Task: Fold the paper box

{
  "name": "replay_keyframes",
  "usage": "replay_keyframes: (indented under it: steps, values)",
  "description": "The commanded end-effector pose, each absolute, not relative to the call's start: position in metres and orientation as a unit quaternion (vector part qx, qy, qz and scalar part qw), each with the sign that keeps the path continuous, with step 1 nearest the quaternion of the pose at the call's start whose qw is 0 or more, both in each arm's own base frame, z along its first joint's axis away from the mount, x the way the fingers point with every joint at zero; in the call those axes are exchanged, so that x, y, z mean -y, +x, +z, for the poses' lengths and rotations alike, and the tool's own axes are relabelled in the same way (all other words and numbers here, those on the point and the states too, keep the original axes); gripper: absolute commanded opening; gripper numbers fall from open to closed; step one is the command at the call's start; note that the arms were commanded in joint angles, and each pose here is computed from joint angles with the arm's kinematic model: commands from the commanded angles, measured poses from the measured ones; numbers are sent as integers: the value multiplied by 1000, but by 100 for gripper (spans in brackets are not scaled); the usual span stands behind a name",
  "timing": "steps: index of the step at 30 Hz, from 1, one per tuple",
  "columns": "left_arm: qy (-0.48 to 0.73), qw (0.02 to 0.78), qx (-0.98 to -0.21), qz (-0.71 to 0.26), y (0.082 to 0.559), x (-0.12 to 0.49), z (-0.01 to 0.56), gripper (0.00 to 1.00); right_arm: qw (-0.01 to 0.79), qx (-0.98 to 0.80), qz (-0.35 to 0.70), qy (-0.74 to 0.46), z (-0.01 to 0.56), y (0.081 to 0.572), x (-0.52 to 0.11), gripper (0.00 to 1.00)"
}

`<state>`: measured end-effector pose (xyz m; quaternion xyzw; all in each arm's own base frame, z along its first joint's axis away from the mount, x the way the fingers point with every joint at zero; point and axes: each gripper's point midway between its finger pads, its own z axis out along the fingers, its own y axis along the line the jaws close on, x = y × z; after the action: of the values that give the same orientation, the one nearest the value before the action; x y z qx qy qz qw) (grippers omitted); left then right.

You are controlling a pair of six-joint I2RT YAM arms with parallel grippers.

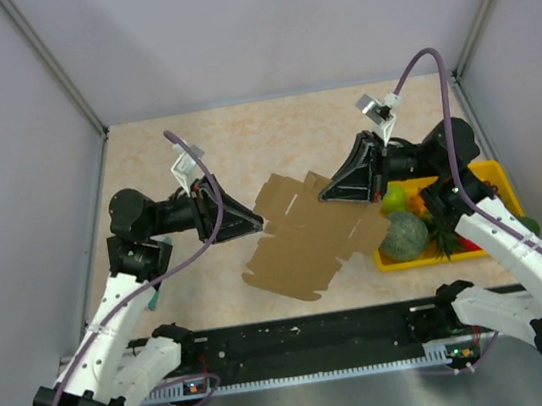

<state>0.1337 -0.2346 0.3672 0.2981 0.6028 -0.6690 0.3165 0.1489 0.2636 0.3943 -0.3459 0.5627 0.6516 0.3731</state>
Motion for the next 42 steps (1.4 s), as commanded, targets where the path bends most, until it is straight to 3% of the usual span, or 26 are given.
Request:
replay_keyframes:
  steps: [1,10,17,23,35,42]
  values:
    - [301,319,-590,-678,136,236,374,35,388,-535,654,-368,405,139,-262,0]
    - [335,297,-571,-688,118,249,376,31,389,-534,656,-364,406,142,-263,0]
    - [351,298,-558,-691,108,249,380,40,384,-537,657,-364,402,143,-266,0]
    - [353,287,-555,-697,105,257,381,41,382,-540,654,-368,400,141,-270,0]
    - [355,275,-576,-683,108,264,367,28,391,-537,653,-364,407,141,-272,0]
    - [350,286,-593,-666,117,267,367,9,394,-540,646,-368,404,141,-274,0]
